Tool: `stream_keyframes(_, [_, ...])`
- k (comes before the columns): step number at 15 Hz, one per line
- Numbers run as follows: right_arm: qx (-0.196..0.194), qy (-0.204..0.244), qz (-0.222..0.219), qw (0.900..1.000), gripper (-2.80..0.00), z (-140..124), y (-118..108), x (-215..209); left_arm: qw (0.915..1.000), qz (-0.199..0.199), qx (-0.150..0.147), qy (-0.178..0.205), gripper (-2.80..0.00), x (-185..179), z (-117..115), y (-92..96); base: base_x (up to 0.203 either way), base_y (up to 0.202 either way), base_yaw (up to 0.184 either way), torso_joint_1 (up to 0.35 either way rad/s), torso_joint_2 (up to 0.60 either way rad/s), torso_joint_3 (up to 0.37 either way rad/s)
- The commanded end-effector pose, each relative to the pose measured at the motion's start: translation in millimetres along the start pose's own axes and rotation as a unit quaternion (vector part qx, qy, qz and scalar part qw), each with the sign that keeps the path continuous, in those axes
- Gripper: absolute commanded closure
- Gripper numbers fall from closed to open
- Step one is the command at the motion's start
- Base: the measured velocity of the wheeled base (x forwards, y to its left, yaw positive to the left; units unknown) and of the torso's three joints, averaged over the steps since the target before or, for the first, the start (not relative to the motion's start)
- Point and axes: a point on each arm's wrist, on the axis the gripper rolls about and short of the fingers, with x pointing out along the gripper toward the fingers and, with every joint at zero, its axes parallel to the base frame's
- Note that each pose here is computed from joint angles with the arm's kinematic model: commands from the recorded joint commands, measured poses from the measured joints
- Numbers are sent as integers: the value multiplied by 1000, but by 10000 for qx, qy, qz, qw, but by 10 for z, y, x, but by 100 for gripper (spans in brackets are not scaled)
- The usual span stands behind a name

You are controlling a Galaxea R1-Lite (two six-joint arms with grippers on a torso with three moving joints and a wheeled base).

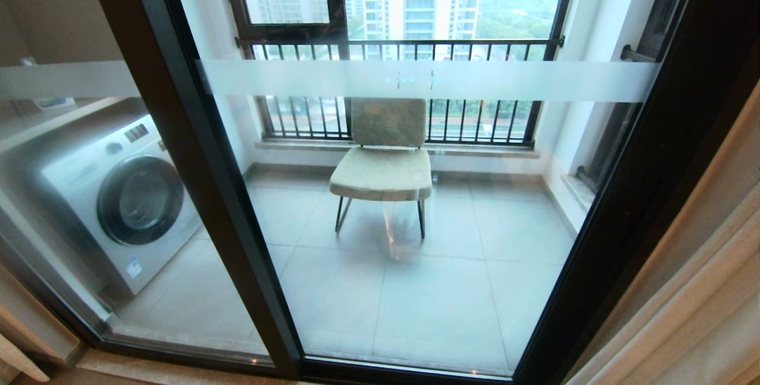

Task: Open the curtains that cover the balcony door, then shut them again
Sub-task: Pull the inner curtains open on both sides

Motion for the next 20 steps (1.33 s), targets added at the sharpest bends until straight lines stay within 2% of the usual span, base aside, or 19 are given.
stream_keyframes(1, [-41, 92, -148, 9998, 0, -120, -114, 122, 10000, 4, -3, -2, 0, 0, -1, 0, 0, 0, 0, 0, 0, 0])
stream_keyframes(6, [-195, 155, -530, 9983, 0, -303, -435, 347, 10000, 5, -3, -2, 0, 0, -1, 0, 0, 0, 0, 0, 0, 0])
stream_keyframes(11, [-438, 134, -862, 9952, 0, -476, -939, 564, 10000, 8, -3, -2, 0, 0, -1, 0, 0, 0, 0, 0, 0, 0])
stream_keyframes(16, [-617, 300, -1221, 9901, 0, -675, -1399, 540, 10000, 5, -3, -2, 0, 0, -1, 0, 0, 0, 0, 0, 0, 0])
stream_keyframes(20, [-689, 358, -1381, 9874, 0, -714, -1549, 494, 10000, 1, -3, -1, 0, 0, -1, 0, 0, 0, 0, 0, 0, 0])
